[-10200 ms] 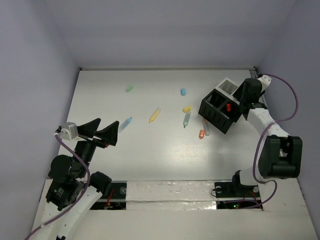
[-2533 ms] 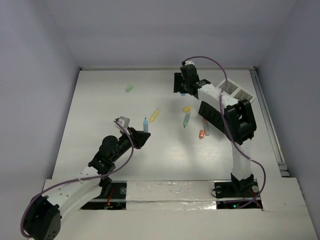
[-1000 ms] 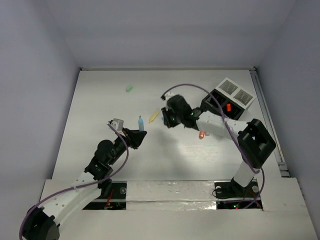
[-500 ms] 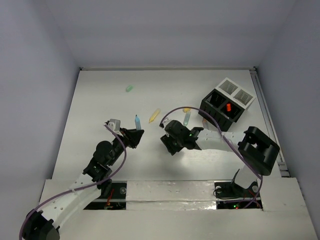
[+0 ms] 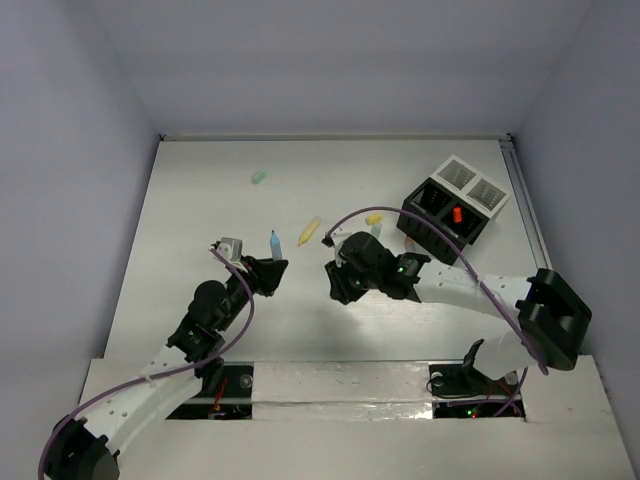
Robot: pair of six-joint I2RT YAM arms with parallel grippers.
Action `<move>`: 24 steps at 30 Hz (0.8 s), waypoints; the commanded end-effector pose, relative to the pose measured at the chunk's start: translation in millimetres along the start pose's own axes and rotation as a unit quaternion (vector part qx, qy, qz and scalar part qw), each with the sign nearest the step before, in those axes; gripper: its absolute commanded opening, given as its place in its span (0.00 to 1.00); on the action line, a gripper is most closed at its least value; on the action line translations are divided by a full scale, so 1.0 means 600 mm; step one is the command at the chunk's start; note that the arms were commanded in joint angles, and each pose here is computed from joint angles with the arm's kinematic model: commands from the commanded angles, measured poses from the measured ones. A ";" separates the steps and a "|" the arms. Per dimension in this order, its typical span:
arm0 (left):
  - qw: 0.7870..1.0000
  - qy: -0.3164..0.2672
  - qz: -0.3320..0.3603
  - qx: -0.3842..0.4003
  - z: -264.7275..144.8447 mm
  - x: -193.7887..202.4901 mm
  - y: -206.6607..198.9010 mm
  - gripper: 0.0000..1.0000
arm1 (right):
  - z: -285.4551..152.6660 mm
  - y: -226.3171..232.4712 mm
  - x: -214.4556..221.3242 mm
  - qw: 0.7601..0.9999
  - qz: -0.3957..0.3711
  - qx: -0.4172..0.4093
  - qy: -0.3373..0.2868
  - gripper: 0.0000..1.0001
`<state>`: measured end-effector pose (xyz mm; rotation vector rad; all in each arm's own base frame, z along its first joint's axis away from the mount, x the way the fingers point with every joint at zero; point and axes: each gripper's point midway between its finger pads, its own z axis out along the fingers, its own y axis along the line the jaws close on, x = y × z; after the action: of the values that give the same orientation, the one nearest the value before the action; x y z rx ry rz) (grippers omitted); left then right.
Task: Sort the stationery into containers
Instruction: Close the pen cap on the pen.
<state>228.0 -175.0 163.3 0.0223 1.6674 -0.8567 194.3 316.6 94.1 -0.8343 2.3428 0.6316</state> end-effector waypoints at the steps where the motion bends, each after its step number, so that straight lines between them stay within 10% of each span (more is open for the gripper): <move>1: 1.000 -0.020 0.004 0.010 0.003 -0.016 -0.008 0.00 | 0.017 0.033 0.036 0.998 0.031 -0.053 0.028 0.35; 12: 1.000 -0.016 0.005 0.007 0.005 -0.012 -0.006 0.00 | 0.045 -0.001 0.071 0.995 0.075 0.010 0.065 0.91; 24: 1.000 -0.019 0.004 0.010 0.004 -0.014 -0.008 0.00 | 0.076 -0.018 0.066 0.993 0.107 0.017 0.051 0.90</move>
<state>229.1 -175.4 157.7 0.0215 1.6882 -0.8485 179.2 317.2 34.5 -0.6791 2.5748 0.6478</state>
